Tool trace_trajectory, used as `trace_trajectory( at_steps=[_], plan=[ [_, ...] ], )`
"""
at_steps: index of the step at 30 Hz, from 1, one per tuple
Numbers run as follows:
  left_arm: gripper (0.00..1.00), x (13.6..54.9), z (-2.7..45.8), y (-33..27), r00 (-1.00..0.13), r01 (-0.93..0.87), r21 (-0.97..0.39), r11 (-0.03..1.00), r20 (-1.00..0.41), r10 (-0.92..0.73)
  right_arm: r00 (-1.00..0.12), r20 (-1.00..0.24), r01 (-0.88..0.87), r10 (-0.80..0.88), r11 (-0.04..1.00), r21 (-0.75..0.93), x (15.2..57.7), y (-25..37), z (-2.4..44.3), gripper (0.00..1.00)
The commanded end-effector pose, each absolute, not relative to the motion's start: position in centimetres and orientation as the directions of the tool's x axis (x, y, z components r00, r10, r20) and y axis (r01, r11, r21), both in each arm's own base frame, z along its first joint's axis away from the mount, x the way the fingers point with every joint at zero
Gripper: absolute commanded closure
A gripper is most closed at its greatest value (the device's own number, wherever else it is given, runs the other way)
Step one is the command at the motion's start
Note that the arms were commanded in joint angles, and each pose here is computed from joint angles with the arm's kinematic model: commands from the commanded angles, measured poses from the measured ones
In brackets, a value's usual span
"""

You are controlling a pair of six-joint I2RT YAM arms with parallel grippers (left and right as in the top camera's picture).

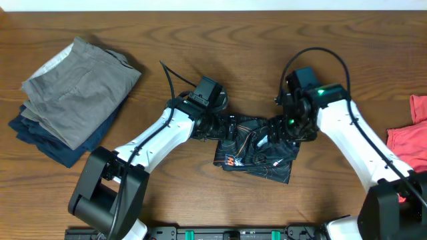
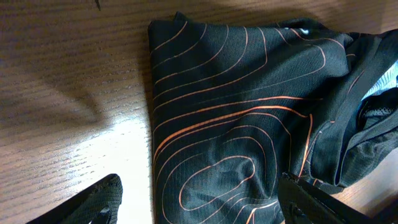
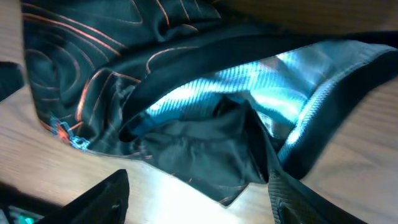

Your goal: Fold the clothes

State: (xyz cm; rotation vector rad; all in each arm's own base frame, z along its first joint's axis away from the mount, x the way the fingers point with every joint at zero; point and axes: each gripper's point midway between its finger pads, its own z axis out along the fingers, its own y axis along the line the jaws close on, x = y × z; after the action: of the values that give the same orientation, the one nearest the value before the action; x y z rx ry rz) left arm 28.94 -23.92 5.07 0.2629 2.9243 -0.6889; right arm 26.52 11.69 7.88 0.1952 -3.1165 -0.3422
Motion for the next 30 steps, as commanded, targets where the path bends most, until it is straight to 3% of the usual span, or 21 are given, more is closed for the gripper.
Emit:
trace_trajectory(
  at_steps=[1, 4, 6, 10, 17, 21, 27, 30],
  plan=[
    [0.19, 29.0, 4.0, -23.6, -0.98, 0.185, -0.409, 0.894, -0.147, 0.135, -0.987, 0.017, -0.15, -0.158, 0.963, 0.224, 25.5, 11.8, 6.2, 0.31],
    [0.18, 28.9, 2.8, -23.5, -0.983, 0.176, -0.402, 0.899, -0.124, 0.137, -0.987, 0.013, -0.151, -0.158, 0.963, 0.224, 25.2, 11.7, 5.1, 0.32],
    [0.18, 28.9, 2.0, -23.5, -0.985, 0.169, -0.396, 0.903, -0.106, 0.138, -0.987, 0.013, -0.151, -0.158, 0.963, 0.224, 25.0, 11.7, 4.5, 0.4],
    [0.19, 28.7, 0.9, -23.4, -0.987, 0.16, -0.387, 0.908, -0.08, 0.14, -0.986, 0.058, -0.137, -0.154, 0.964, 0.227, 23.9, 11.5, 4.5, 0.99],
    [0.18, 28.6, 0.3, -23.3, -0.988, 0.155, -0.382, 0.911, -0.067, 0.14, -0.956, 0.17, 0.223, 0.24, 0.968, -0.116, 21.2, 4.8, 4.4, 0.98],
    [0.19, 28.5, 0.3, -23.3, -0.988, 0.153, -0.381, 0.912, -0.063, 0.14, -0.944, 0.212, 0.227, 0.252, 0.964, -0.137, 19.9, 4.4, 4.2, 0.91],
    [0.18, 27.5, 0.1, -22.7, -0.99, 0.138, -0.364, 0.921, -0.018, 0.141, -0.923, 0.245, 0.259, 0.296, 0.95, -0.172, 18.0, 3.9, 2.8, 0.91],
    [0.18, 27.2, 0.0, -22.5, -0.99, 0.134, -0.36, 0.923, -0.006, 0.141, -0.91, 0.265, 0.274, 0.317, 0.943, -0.188, 16.9, 3.7, 2.1, 0.97]
  ],
)
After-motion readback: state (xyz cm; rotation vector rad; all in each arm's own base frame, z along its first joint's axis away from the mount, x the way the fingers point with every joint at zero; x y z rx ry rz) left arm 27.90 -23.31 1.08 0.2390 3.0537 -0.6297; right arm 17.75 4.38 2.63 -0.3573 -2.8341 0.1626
